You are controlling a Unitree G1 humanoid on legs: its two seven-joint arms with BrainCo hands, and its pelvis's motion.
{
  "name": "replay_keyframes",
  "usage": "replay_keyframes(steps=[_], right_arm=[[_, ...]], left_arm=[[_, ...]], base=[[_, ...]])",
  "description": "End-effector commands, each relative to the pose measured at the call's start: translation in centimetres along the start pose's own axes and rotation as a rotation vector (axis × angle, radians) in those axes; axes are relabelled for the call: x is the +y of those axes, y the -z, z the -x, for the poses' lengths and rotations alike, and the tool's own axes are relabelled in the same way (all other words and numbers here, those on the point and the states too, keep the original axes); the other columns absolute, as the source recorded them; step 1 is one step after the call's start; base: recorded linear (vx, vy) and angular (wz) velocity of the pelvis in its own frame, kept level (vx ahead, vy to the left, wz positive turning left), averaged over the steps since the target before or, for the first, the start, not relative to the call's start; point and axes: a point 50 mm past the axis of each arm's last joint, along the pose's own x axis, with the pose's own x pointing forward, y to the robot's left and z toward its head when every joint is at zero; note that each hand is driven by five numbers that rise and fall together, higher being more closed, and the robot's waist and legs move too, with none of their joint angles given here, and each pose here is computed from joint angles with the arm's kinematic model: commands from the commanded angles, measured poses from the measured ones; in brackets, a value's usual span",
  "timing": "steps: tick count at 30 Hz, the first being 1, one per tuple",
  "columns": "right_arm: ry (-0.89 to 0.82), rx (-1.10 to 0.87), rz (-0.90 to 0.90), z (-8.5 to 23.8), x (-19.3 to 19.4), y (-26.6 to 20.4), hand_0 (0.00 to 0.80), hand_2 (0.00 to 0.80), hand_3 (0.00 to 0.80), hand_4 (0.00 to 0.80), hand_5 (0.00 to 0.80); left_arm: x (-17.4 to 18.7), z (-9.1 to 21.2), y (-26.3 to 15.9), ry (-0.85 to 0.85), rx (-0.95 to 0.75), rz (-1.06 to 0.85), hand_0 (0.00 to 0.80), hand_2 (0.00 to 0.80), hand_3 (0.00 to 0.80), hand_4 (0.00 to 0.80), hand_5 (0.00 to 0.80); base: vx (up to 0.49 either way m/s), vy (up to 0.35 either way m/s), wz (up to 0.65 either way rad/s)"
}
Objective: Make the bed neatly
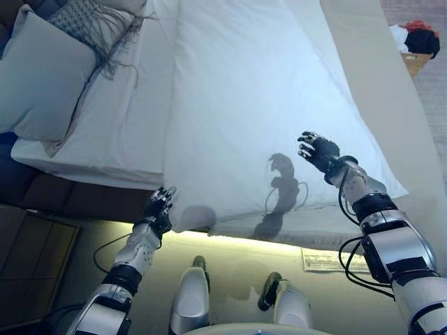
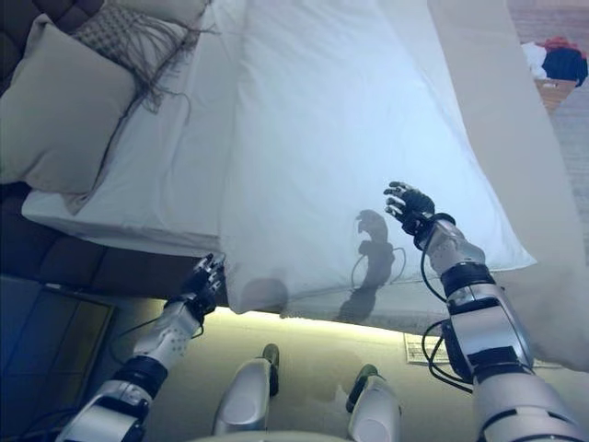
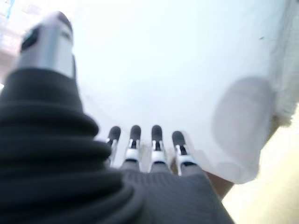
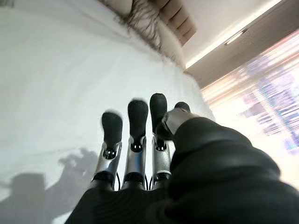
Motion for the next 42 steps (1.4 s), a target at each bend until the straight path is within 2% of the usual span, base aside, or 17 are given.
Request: replay_keyframes(steps=[1,7,16,34,42], right_arm=[[0.004,0.024,-0.058,-0.3,0.4,1.1,0.0,0.0,0.0,0.0,0.0],[0.085,0.067,-0.106,0.1,-1.4,3.7,0.0,0.0,0.0,0.0,0.0],[0.15,-0.003,-0.131,0.4,-2.6,1.7,0.0,0.0,0.0,0.0,0.0],[0.207,-0.303,-0.066,2.8,-4.2,-9.0,0.0,0.0,0.0,0.0,0.0],[0.126,-0.438,0.014,4.0,-2.4,-13.8,0.0,0.0,0.0,0.0,0.0]], left_arm=[[0.1,0.0,0.9,-0.019,0.024,-0.003,0.0,0.0,0.0,0.0,0.0],[2.1,0.1,2.2,-0.109,0.063,0.01,0.0,0.0,0.0,0.0,0.0],[4.9,0.1,1.6,-0.205,0.088,0.074,0.0,0.0,0.0,0.0,0.0],[1.5,0.4,-0.2,0.002,-0.054,0.129,0.0,0.0,0.0,0.0,0.0],[2.5,1.6,0.3,0.016,-0.063,0.139,0.0,0.0,0.0,0.0,0.0]], base=[[-0.055,-0.012,-0.01],[-0.118,0.0,-0.01],[-0.059,0.008,0.0],[-0.016,0.015,0.02],[0.008,-0.004,0.02]])
